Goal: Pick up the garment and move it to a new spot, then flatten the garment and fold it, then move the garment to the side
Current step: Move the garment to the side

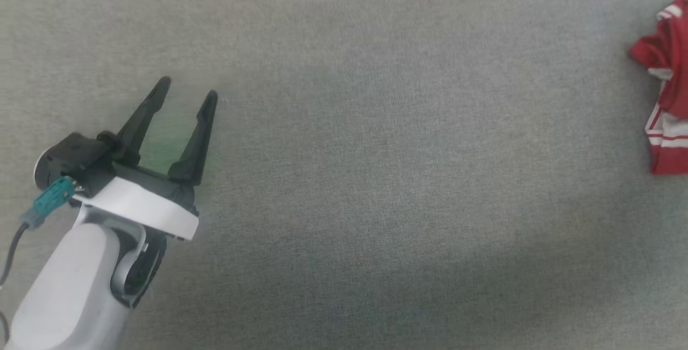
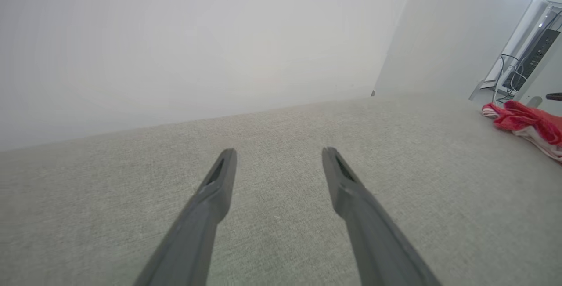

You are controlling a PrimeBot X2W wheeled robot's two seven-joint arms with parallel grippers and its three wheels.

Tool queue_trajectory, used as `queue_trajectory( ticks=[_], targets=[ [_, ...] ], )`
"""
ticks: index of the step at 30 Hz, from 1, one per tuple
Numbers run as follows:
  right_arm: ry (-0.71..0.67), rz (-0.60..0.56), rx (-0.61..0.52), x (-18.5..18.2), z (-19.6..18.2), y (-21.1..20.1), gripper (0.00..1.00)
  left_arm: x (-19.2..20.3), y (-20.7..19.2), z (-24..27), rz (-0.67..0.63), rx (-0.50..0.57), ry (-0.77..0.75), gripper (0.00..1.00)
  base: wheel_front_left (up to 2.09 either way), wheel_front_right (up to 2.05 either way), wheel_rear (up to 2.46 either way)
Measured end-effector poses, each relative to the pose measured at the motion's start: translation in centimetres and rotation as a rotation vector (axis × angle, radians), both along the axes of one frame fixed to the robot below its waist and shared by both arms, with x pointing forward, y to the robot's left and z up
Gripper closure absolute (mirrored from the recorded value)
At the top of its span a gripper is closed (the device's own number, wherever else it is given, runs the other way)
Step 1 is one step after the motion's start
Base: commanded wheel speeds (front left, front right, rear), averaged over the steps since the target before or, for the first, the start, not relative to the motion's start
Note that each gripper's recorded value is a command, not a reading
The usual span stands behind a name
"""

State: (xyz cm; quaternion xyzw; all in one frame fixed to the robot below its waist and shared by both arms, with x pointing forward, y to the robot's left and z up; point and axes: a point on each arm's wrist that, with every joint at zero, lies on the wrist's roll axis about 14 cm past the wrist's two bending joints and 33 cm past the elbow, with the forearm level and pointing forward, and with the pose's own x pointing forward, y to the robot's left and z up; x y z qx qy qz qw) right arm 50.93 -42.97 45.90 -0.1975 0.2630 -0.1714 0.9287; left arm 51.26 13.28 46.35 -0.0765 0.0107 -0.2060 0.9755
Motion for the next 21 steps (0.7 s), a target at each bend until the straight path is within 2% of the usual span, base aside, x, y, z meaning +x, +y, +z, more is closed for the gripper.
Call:
queue_trajectory(
  ticks=[5,11,21],
  targets=[
    [-0.147,0.093,0.067,1.6,1.8,4.2,0.00,-1.2,1.7,1.3,0.056,-0.005,-0.015,0.00,0.00,0.00,0.00],
    [-0.273,0.220,0.142,1.5,2.7,9.8,0.00,-3.2,4.4,2.8,0.141,-0.012,-0.030,0.00,0.00,0.00,0.00],
    [-0.419,0.341,0.235,-1.6,4.4,15.2,0.00,-8.3,8.9,4.5,0.285,-0.001,-0.053,0.00,0.00,0.00,0.00]
  ],
)
